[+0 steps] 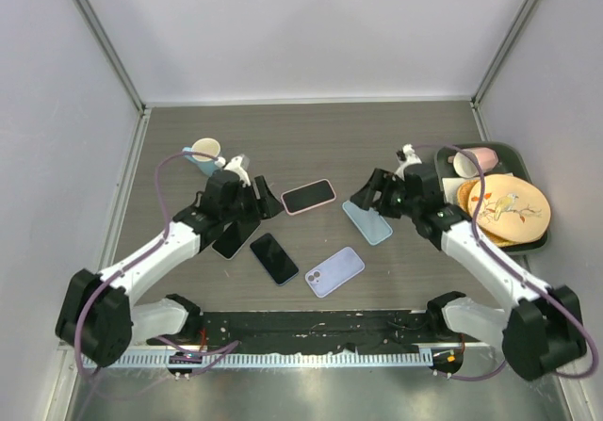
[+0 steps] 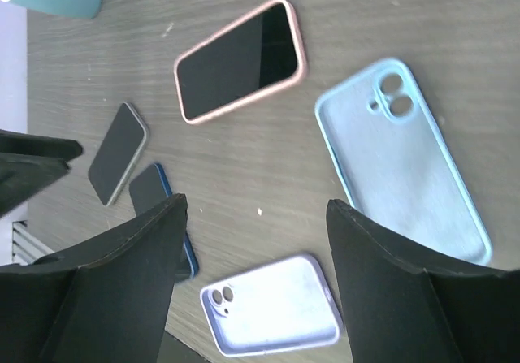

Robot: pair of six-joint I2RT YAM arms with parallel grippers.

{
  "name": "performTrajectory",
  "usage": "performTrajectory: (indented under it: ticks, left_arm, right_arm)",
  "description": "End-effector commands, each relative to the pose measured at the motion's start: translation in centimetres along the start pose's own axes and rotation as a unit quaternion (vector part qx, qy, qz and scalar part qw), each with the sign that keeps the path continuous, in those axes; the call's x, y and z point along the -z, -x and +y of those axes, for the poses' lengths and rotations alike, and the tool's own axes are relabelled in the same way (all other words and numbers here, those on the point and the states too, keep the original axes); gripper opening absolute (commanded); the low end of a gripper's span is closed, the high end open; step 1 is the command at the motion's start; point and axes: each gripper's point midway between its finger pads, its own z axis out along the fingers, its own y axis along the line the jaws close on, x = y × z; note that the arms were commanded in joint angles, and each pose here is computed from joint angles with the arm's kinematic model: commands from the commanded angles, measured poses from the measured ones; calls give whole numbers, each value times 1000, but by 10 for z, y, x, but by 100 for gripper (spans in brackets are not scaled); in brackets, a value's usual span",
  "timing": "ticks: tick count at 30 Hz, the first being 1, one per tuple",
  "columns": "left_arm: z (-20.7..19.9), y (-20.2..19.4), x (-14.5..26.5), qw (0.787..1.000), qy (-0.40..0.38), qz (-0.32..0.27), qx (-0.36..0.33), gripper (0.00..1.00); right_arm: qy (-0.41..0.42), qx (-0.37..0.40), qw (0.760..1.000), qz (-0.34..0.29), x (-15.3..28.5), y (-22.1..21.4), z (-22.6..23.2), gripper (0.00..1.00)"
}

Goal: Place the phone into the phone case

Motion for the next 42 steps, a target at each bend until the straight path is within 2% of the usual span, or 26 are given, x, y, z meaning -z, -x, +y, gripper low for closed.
performTrajectory:
  ticks: [1,2,5,9,16,23,25,26,28,29,30,31,32,37,42]
  left_arm:
    - [-27,0,24,996,-83,-27,5,66]
    - [-29,0,28,995,-90,-31,3,66]
    - [-29,-2,39,994,-100,-42,-6,67]
    - [-34,4,45,993,-107,-50,-19,67]
    - [-47,14,27,992,-112,-24,-46,67]
    - [-82,26,-28,987,-125,39,-91,67]
    - [-90,14,-44,983,-120,70,-119,67]
    - [-108,26,-48,981,-128,64,-133,66]
    - [-107,0,-77,975,-102,115,-163,66]
    - [-128,12,-81,972,-111,104,-178,66]
    - [-119,-5,-104,969,-93,133,-187,66]
    - [-122,-18,-110,964,-81,152,-201,65]
    - [-138,-9,-118,962,-88,142,-218,65]
    - [-142,-39,-164,946,-62,193,-253,62]
    - [-133,-47,-181,941,-47,204,-266,61]
  right_arm:
    - [-32,-22,999,-36,30,-14,-20,75]
    - [-31,-21,998,-59,40,-7,-18,75]
    - [-37,-20,997,-63,50,-9,-20,77]
    - [-53,-19,997,-43,48,-17,-27,77]
    - [-81,-37,996,-23,41,-33,-43,77]
    - [-111,-66,992,-8,40,-52,-66,77]
    - [-120,-78,990,-1,40,-58,-77,77]
    - [-114,-84,990,4,40,-61,-77,77]
    - [-118,-96,988,11,41,-68,-84,77]
    - [-117,-106,987,10,43,-68,-87,77]
    - [-115,-111,987,12,44,-70,-89,77]
    - [-119,-119,986,17,45,-75,-94,77]
    - [-113,-125,986,18,46,-77,-94,77]
    - [-109,-145,983,39,46,-97,-100,77]
    - [-94,-153,983,43,42,-102,-98,76]
